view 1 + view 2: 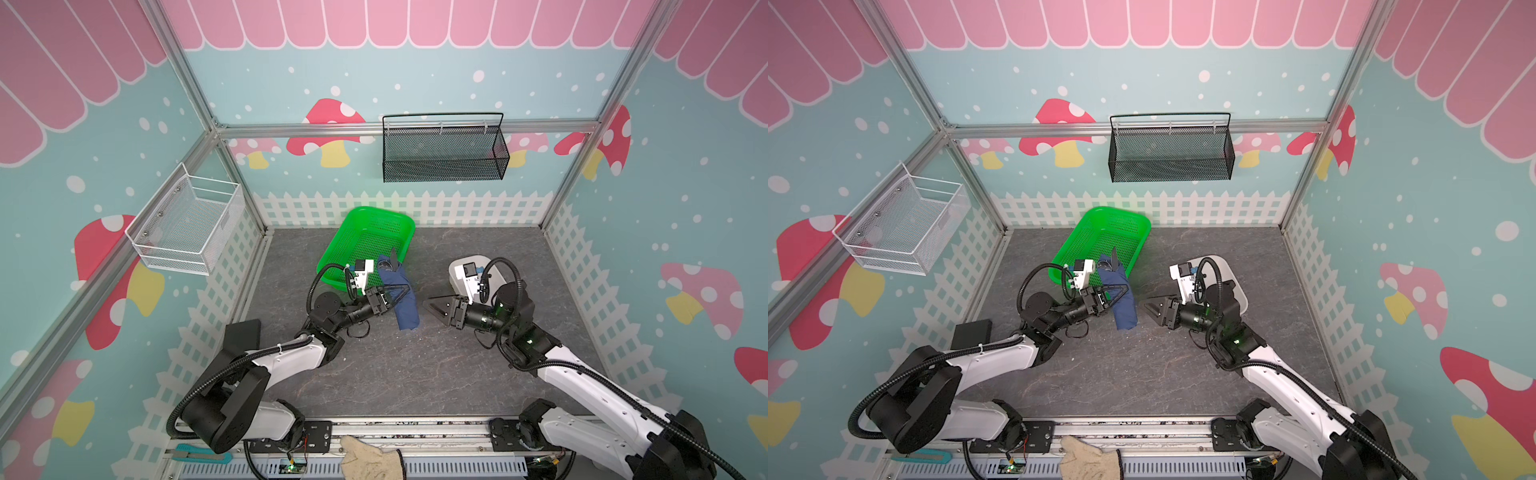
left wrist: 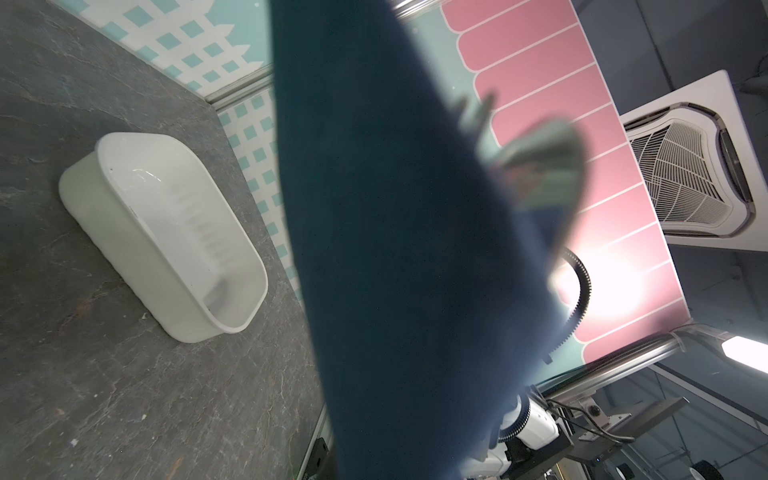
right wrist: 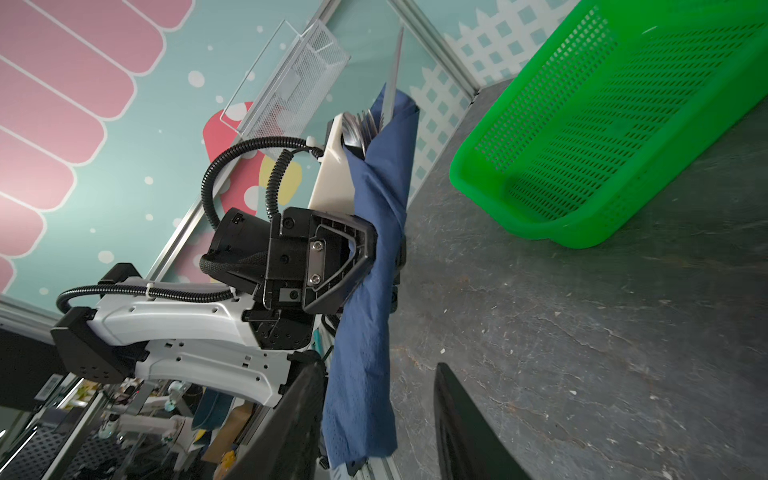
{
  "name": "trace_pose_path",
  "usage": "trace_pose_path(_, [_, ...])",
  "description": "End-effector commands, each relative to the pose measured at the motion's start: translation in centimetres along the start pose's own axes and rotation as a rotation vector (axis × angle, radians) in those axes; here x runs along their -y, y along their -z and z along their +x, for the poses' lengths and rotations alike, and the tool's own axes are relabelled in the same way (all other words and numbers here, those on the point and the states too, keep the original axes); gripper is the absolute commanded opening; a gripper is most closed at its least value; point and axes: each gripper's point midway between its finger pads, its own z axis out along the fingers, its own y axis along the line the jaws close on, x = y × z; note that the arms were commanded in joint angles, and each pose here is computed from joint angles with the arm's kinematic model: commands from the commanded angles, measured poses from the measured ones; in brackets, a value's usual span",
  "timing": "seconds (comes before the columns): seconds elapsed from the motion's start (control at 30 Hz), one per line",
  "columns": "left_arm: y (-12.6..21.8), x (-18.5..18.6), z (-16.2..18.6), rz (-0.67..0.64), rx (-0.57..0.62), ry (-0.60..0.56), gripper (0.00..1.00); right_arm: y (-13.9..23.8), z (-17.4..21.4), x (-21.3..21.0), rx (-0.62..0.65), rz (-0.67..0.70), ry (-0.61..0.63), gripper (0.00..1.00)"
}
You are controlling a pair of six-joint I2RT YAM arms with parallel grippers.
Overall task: Place the utensils on the paper napkin and roll it up
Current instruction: 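Open the right gripper and draw it back while the left gripper holds the bundle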
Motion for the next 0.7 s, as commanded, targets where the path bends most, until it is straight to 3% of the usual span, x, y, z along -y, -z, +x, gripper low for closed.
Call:
trace_pose_path(0.0, [0.9,0.6,-0.2,0.015,-0.005,0.006,0.02,1.2,-0.2,2.5,0.071,0.122,-0.006,0.47])
trace_pose_path(0.2, [1.9,-0.2,-1.2,-0.037,0.005,-0.001,0.02,1.8,-0.5,4.0,0.103,0.176,-0.018,0.48])
trace_pose_path(0.67, [3.8,-0.2,-3.4,-0.091,0.046,-0.036,0.01,-0.6,1.1,7.3,0.003,0.234,-0.112,0.48])
